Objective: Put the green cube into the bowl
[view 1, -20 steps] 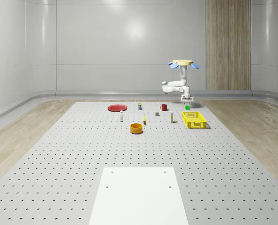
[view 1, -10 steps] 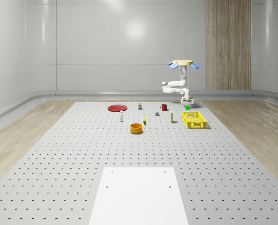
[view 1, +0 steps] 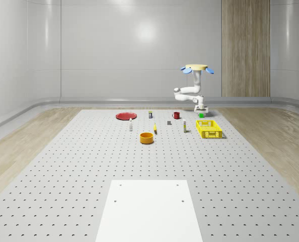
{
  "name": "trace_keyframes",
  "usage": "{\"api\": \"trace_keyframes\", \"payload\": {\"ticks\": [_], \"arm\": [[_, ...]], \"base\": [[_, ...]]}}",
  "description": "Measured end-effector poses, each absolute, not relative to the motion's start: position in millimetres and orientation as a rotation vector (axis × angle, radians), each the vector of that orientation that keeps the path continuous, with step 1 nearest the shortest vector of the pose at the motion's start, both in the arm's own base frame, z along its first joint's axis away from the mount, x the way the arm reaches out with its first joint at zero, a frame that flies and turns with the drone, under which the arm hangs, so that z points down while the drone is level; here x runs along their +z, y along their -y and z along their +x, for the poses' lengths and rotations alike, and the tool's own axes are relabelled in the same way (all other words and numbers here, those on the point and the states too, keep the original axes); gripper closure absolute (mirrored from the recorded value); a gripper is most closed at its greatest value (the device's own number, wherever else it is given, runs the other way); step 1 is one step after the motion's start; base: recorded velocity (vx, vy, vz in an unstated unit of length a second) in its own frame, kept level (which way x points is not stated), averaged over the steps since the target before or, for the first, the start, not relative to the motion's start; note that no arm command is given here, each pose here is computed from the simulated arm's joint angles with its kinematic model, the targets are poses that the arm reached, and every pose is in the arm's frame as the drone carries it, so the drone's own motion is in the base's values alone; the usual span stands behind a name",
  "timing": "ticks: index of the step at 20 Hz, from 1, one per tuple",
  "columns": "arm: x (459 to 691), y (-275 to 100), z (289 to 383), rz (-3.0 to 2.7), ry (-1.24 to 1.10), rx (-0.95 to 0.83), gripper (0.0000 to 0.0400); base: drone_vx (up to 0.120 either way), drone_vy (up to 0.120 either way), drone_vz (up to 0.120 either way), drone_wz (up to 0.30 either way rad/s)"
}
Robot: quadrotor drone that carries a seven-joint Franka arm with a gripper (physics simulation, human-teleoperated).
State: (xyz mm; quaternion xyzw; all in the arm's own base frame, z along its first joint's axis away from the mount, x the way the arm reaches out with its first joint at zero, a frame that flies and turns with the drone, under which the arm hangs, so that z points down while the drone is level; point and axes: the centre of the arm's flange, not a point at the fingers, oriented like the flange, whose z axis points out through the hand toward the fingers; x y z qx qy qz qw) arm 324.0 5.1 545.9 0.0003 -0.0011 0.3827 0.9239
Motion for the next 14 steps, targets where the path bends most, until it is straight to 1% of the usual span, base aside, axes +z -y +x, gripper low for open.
{"api": "trace_keyframes", "payload": {"ticks": [3, 7, 8, 10, 12, 14], "arm": [[547.3, -5.5, 319.5, 0.001, 0.002, 0.785, 0.0], [548.2, -5.8, 316.7, 0.001, 0.002, 0.785, 0.0], [548.3, -5.8, 316.3, 0.001, 0.002, 0.785, 0.0033], [548.5, -5.9, 315.7, 0.001, 0.002, 0.785, 0.0079], [548.6, -5.9, 315.4, 0.001, 0.002, 0.785, 0.0107], [548.6, -6.0, 315.1, 0.001, 0.002, 0.785, 0.0124]], "base": [[0.0, 0.0, 0.0, 0.0], [0.0, 0.0, 0.0, 0.0], [0.0, 0.0, 0.0, 0.0], [0.0, 0.0, 0.0, 0.0], [0.0, 0.0, 0.0, 0.0], [0.0, 0.0, 0.0, 0.0]]}}
